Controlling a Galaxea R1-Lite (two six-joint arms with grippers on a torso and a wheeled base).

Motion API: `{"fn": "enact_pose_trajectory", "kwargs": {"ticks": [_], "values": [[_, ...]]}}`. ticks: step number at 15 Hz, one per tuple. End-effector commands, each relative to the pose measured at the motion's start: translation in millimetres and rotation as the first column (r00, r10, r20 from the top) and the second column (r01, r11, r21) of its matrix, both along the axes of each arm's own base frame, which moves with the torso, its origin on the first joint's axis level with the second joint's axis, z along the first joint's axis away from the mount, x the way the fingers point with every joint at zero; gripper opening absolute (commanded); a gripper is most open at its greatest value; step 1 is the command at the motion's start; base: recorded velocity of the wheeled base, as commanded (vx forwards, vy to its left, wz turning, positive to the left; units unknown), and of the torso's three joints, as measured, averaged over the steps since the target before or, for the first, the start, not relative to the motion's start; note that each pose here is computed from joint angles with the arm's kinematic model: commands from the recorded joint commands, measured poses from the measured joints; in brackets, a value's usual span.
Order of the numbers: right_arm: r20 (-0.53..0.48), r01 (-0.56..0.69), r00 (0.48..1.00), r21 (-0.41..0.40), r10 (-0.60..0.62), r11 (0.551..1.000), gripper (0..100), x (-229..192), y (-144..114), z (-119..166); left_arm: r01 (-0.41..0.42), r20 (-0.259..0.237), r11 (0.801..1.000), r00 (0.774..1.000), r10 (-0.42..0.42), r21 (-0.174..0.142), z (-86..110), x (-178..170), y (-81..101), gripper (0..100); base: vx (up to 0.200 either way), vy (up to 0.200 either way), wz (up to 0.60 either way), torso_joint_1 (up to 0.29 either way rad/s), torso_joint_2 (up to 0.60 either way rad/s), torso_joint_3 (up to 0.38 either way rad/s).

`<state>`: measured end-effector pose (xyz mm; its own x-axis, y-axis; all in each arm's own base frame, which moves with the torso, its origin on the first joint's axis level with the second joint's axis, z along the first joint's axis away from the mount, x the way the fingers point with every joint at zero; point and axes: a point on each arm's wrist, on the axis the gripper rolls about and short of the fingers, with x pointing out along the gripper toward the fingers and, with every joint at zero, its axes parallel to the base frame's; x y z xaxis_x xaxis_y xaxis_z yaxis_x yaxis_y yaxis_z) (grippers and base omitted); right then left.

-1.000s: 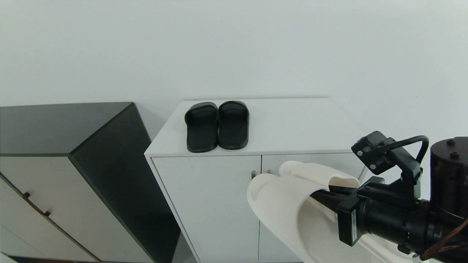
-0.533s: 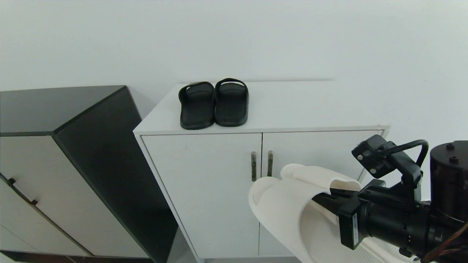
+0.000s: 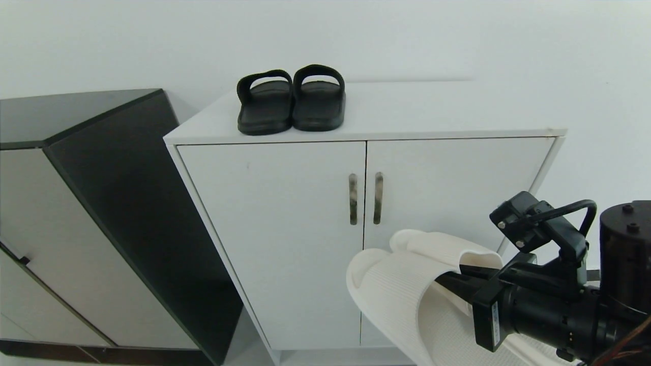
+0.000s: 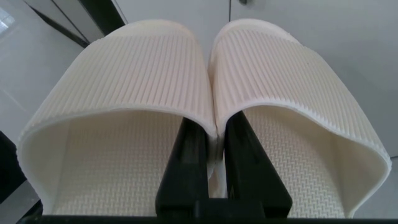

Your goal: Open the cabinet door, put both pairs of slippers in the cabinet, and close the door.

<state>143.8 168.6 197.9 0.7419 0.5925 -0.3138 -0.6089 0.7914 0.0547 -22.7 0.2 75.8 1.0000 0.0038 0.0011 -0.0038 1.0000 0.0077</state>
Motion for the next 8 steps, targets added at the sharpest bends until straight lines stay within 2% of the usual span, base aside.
{"fn": "enact_pose_trajectory", "kwargs": {"ticks": [1,5,8], "values": [[-0.003,-0.001,1.000,-0.004,0.001,1.000,0,0.5,0.8,-1.2,0.001,-0.001,1.000,1.000,-0.001,0.002,0.1,0.1,0.0,100,0.000,0.000,0.00,-0.115,0.47,0.339],[-0.010,-0.003,1.000,-0.011,0.003,1.000,0,0.5,0.8,-3.6,0.002,-0.001,1.000,1.000,-0.002,0.006,0.1,0.1,-0.1,100,0.000,0.000,0.00,-0.089,0.46,0.360],[-0.012,-0.003,1.000,-0.015,0.002,1.000,0,1.1,1.5,-4.6,0.011,0.000,1.000,1.000,-0.011,0.011,0.0,0.0,-0.3,100,0.000,0.000,0.00,-0.032,0.44,0.400]]}}
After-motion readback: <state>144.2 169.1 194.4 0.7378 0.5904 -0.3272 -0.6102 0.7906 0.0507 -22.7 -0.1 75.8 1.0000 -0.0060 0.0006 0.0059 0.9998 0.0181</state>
